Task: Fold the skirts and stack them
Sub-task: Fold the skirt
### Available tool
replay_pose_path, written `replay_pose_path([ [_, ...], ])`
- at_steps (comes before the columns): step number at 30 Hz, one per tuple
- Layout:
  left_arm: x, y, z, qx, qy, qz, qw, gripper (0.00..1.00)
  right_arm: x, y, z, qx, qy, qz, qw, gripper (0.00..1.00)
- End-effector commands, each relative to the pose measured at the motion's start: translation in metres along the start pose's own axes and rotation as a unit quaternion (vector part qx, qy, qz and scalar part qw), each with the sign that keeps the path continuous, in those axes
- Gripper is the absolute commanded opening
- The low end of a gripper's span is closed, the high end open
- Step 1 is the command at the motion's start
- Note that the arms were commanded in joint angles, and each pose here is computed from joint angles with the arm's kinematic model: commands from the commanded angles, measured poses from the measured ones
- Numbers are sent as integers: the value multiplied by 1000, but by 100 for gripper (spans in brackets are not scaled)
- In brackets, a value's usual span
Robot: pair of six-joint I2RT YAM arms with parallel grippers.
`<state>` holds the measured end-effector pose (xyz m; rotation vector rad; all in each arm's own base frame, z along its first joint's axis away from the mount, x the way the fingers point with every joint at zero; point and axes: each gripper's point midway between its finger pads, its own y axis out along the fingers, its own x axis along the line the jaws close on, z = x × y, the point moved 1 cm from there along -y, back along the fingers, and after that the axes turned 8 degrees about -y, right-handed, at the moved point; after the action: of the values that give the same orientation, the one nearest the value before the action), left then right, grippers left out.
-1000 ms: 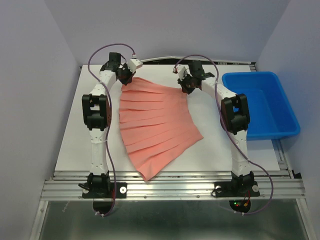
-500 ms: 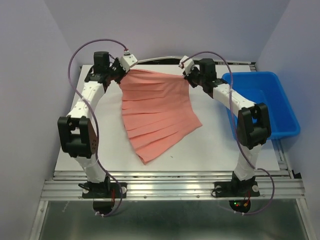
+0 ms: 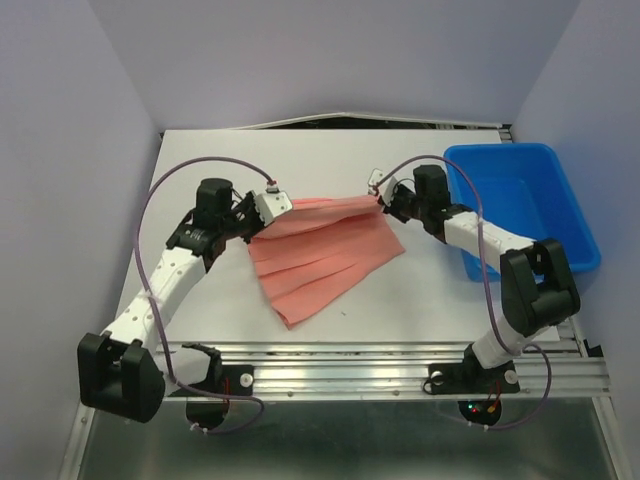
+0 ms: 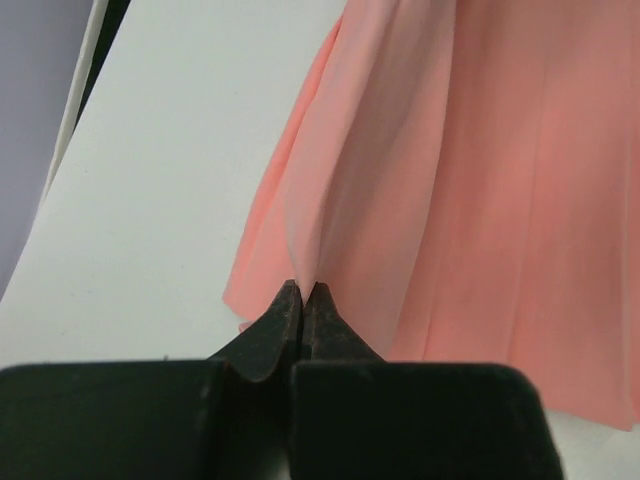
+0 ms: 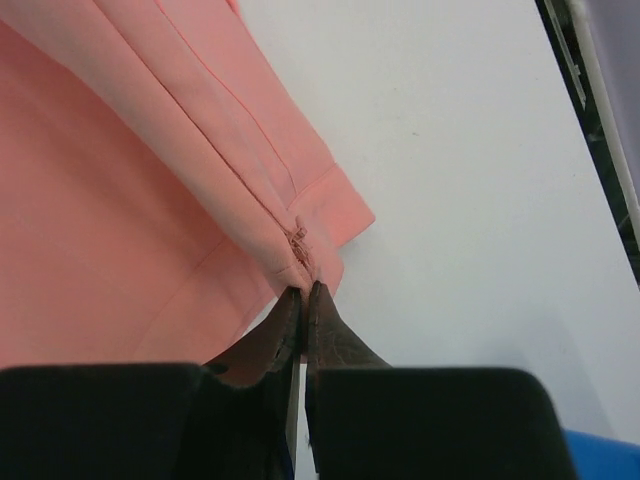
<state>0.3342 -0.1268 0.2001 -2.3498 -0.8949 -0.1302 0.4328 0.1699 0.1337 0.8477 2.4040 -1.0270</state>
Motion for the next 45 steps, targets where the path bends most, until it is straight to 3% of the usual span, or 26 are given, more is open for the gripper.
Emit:
replay_pose_path([
  [1, -18, -11, 16, 15, 8, -22, 1000, 0, -5, -24, 6, -6, -49, 44, 998, 1],
  [10, -73, 1, 75, 76, -2, 27, 997, 0, 41, -29, 39, 19, -63, 14, 998, 1],
  [15, -67, 10, 82, 101, -31, 16, 994, 0, 34, -22, 31, 17, -43, 15, 999, 1],
  [21, -39, 15, 47, 93, -44, -4, 995, 0, -8, -18, 6, 14, -37, 48, 998, 1],
  [25, -26, 1, 12, 62, -40, -14, 997, 0, -27, -32, -17, -1, -40, 62, 997, 1],
  [29, -30, -19, 6, 63, -33, -14, 997, 0, -34, -52, -33, -16, -56, 69, 996, 1],
  [33, -40, -42, 5, 58, -19, -10, 998, 0, -11, -71, -34, -18, -75, 41, 996, 1],
  [36, -62, -50, 17, 65, -14, 26, 997, 0, 33, -78, -14, -8, -116, -1, 993, 1],
  [45, -152, -23, 102, 155, 17, 156, 975, 1, 110, -76, 35, 15, -172, -65, 983, 1],
])
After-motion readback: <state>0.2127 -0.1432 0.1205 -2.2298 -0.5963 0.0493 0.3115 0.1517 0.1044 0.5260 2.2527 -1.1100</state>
